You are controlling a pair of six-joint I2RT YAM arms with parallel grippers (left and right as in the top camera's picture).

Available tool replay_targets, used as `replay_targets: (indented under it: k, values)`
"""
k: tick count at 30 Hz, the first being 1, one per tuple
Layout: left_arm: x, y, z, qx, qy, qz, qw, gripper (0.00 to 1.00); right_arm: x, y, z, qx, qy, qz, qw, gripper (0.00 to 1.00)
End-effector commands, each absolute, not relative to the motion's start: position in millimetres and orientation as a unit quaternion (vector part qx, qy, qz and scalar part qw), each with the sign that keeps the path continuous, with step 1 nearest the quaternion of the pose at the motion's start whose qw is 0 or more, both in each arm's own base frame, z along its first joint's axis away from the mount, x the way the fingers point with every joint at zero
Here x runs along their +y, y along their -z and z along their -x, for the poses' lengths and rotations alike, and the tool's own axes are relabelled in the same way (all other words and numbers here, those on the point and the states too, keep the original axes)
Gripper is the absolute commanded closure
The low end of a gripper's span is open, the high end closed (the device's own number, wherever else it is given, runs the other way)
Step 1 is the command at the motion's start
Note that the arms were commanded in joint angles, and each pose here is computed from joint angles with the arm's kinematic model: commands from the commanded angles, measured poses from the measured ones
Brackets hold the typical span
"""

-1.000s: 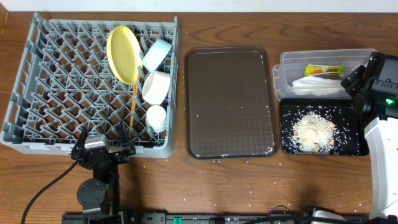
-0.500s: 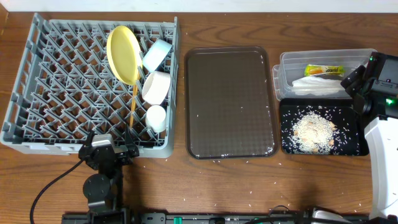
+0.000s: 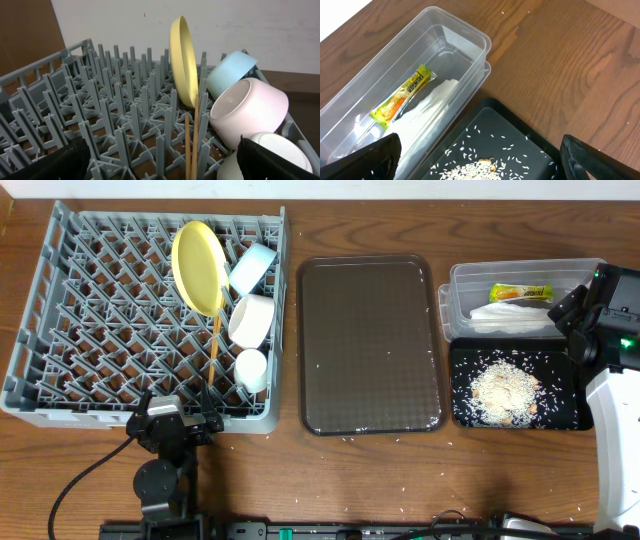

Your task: Sort waste into correct bins and load items into the dishwasher

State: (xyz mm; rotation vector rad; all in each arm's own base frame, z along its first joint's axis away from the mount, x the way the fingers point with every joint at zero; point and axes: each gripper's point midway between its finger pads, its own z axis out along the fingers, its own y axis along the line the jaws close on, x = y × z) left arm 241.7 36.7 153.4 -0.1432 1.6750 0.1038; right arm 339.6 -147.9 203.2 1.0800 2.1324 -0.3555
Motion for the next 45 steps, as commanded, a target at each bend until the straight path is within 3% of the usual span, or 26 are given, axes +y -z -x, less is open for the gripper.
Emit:
replay_targets:
  k: [1, 12, 20, 28, 36, 45]
  values:
    - [38, -138, -241, 0.756, -0.047, 0.067, 0.650, 0.06, -151, -203, -339, 0.820, 0.144, -0.425, 0.354, 0.01]
    - [38, -138, -241, 0.756, -0.047, 0.067, 0.650, 0.05, -150, -206, -338, 0.819, 0.142, -0.425, 0.358, 0.01]
    - [38, -138, -241, 0.756, -0.047, 0.067, 0.650, 0.05, -86, -236, -315, 0.793, 0.085, -0.331, 0.504, 0.01]
    - [38, -138, -241, 0.756, -0.047, 0.067, 0.650, 0.05, -32, -202, -279, 0.771, 0.005, -0.160, 0.616, 0.01]
    - [38, -138, -241, 0.756, -0.047, 0.067, 0.650, 0.05, -20, -154, -251, 0.747, -0.029, -0.137, 0.650, 0.01]
    - [38, -138, -241, 0.756, -0.047, 0.067, 0.650, 0.05, -18, -159, -245, 0.717, -0.041, -0.132, 0.683, 0.01]
